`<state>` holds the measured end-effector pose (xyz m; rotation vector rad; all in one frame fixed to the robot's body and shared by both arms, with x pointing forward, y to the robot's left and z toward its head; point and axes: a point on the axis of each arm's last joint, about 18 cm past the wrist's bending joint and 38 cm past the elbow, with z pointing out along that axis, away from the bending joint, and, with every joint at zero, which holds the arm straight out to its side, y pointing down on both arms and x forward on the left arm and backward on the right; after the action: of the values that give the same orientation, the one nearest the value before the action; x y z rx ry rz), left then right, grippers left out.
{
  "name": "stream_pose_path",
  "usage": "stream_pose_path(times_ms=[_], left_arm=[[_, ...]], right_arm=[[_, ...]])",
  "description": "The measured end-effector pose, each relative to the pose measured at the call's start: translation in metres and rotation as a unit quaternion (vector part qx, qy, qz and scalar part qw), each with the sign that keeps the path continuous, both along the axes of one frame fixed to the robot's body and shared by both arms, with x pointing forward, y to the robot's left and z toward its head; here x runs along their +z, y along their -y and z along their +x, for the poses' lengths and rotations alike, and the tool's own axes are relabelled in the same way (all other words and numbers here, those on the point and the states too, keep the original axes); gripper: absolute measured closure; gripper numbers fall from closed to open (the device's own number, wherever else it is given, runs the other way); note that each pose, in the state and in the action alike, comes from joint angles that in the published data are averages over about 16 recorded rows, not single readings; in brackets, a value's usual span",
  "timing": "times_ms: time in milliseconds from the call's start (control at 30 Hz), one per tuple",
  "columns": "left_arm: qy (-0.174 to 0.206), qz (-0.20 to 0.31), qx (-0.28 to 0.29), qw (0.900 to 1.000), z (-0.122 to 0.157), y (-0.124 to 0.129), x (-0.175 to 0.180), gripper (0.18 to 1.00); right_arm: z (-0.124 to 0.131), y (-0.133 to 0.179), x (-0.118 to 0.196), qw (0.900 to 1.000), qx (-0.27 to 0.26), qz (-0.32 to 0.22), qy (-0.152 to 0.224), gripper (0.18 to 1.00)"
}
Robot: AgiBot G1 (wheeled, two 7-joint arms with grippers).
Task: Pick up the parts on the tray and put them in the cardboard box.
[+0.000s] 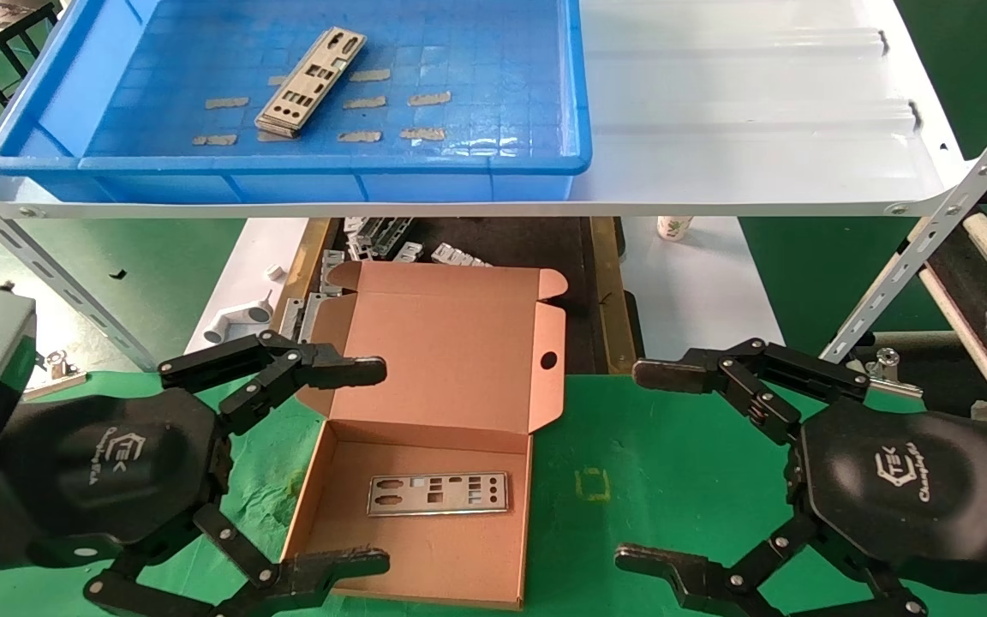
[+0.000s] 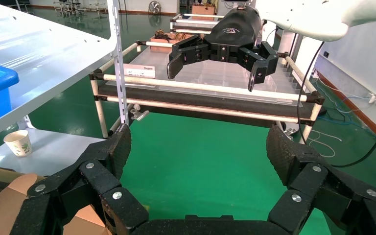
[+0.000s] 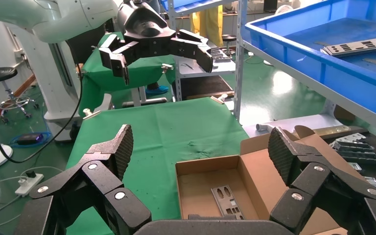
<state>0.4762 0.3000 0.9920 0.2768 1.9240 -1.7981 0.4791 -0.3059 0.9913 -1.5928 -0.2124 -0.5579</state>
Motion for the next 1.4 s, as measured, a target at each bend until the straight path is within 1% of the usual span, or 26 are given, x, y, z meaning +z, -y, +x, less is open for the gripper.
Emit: stream_pose_path(times_ms=[1400], left_arm=[[0.000, 0.000, 0.000, 1.0000, 0.0000, 0.0000, 0.0000, 0.184]], right_arm=[[0.0000, 0.0000, 0.0000, 1.000, 0.000, 0.000, 0.000, 0.178]])
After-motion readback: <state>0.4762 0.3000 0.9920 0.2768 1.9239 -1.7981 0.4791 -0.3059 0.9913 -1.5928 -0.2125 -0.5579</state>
